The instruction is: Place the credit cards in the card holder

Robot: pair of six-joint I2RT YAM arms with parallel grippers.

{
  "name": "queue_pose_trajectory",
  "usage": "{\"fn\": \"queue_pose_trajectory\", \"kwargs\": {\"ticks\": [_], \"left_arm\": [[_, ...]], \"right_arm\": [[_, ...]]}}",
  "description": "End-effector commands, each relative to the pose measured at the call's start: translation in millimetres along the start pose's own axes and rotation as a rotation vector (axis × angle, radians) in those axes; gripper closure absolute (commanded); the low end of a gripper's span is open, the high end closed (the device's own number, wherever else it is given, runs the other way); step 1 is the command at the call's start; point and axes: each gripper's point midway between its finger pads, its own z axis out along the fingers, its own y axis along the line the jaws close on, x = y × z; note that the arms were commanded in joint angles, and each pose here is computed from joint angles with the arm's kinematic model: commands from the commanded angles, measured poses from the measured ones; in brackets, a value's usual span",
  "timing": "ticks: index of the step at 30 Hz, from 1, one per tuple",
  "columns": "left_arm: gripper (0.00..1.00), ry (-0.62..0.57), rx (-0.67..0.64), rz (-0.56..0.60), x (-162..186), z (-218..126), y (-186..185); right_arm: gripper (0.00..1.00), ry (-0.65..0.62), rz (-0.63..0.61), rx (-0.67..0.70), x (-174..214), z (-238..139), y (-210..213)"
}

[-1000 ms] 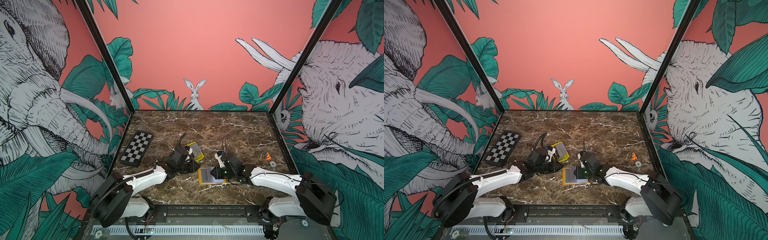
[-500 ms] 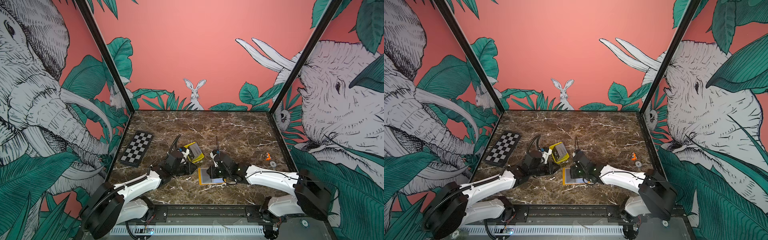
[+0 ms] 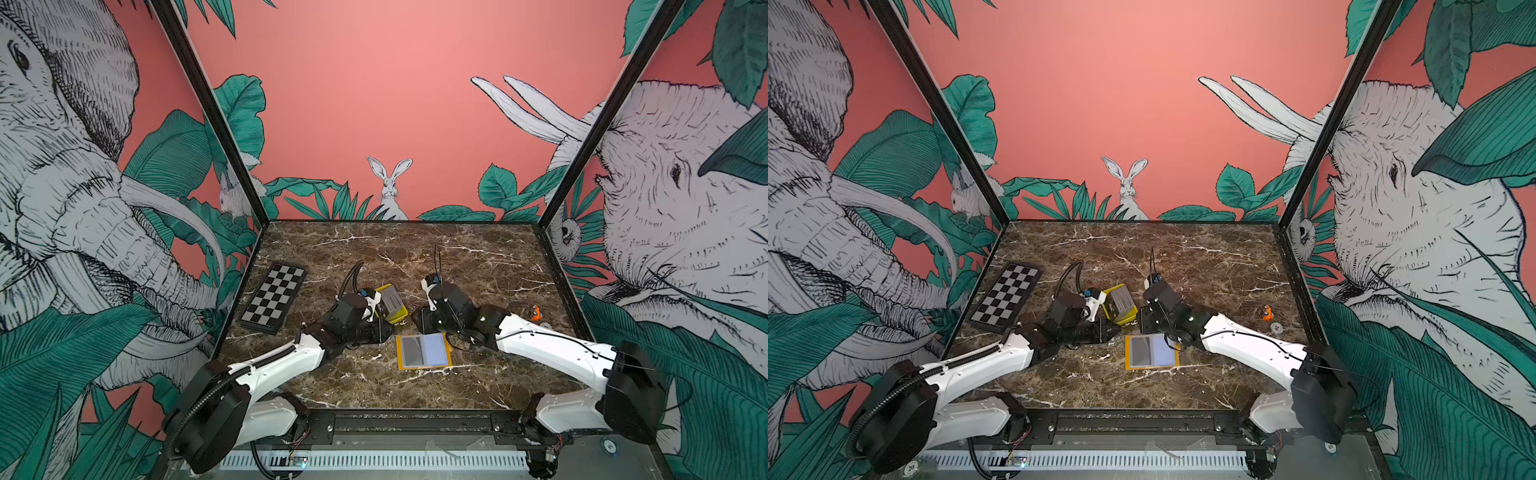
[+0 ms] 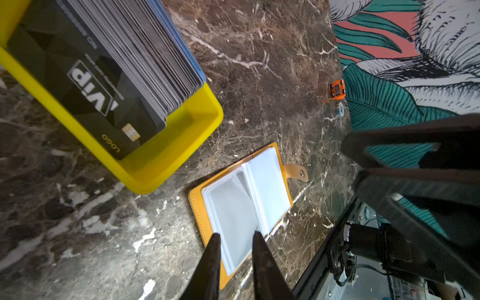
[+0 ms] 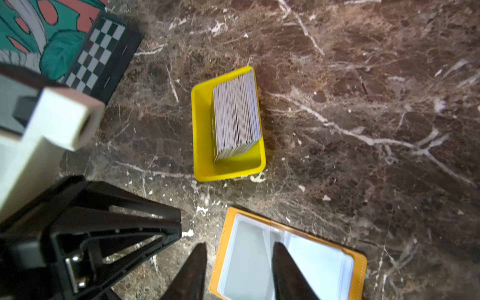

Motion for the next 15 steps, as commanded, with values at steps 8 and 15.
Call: {"fn": "queue_pose_trajectory", "kwargs": {"ticks": [8, 15], "left_arm": [[0.76, -0.066, 0.017, -0.063, -41.8, 1.5, 11.8], [0.78, -0.066, -0.033, -0.088, -57.0, 11.4, 28.8]], "right_arm": [[0.32, 0.048, -0.101, -0.030, -32.5, 40.2, -7.4], [0.26, 0.105, -0.109, -0.045, -29.0, 83.4, -6.0]]}}
